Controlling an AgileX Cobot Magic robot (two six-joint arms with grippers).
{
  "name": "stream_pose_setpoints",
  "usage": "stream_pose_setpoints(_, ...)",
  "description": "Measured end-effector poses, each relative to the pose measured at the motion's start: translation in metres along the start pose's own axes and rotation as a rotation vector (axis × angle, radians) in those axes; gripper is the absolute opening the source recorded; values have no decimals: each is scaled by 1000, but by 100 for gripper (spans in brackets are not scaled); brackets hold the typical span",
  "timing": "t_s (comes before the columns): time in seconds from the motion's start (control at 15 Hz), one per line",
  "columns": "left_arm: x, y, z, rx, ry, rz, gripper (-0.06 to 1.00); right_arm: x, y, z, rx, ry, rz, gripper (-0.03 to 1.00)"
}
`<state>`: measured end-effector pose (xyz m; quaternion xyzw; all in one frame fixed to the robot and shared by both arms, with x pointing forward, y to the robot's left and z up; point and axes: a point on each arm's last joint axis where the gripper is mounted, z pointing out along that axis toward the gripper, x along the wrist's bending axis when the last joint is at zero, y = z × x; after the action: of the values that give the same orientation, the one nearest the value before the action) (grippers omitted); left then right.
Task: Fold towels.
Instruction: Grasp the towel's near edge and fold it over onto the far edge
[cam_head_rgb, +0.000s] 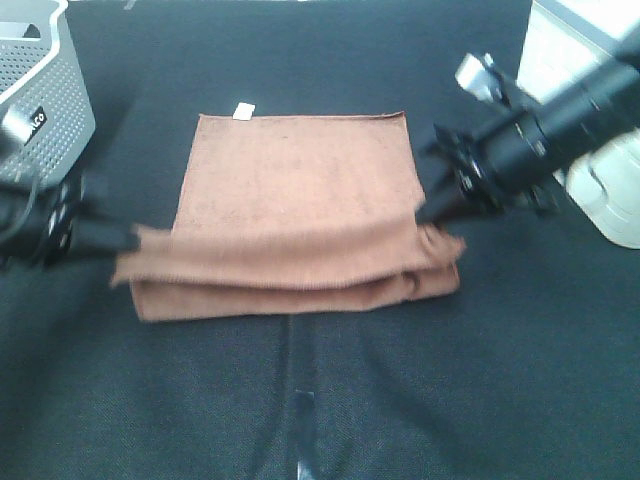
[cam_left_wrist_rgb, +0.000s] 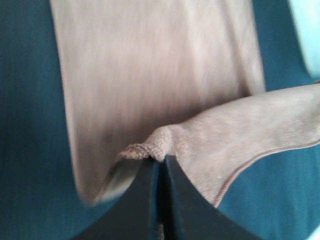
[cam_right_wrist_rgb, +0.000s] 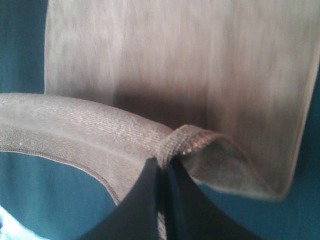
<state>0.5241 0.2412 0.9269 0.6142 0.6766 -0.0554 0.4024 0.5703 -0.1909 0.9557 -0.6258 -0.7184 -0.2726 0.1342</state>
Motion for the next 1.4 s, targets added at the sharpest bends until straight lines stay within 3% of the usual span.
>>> stream_pose_setpoints(0.27, -2, 65, 25, -72, 1, -34, 0, 5, 68, 8, -26, 19, -59, 0)
stream_pose_setpoints(0.6, -10, 147, 48, -169, -11, 50, 0, 1, 136, 18, -82, -49, -111, 0)
stream_pose_setpoints(1.0, 9, 195, 90, -243, 26, 91, 0, -18, 187, 26, -218, -95, -135, 0)
stream_pose_setpoints(1.4, 27, 221, 128, -321, 50, 125, 0, -49, 209, 55, -333, -122, -135, 0)
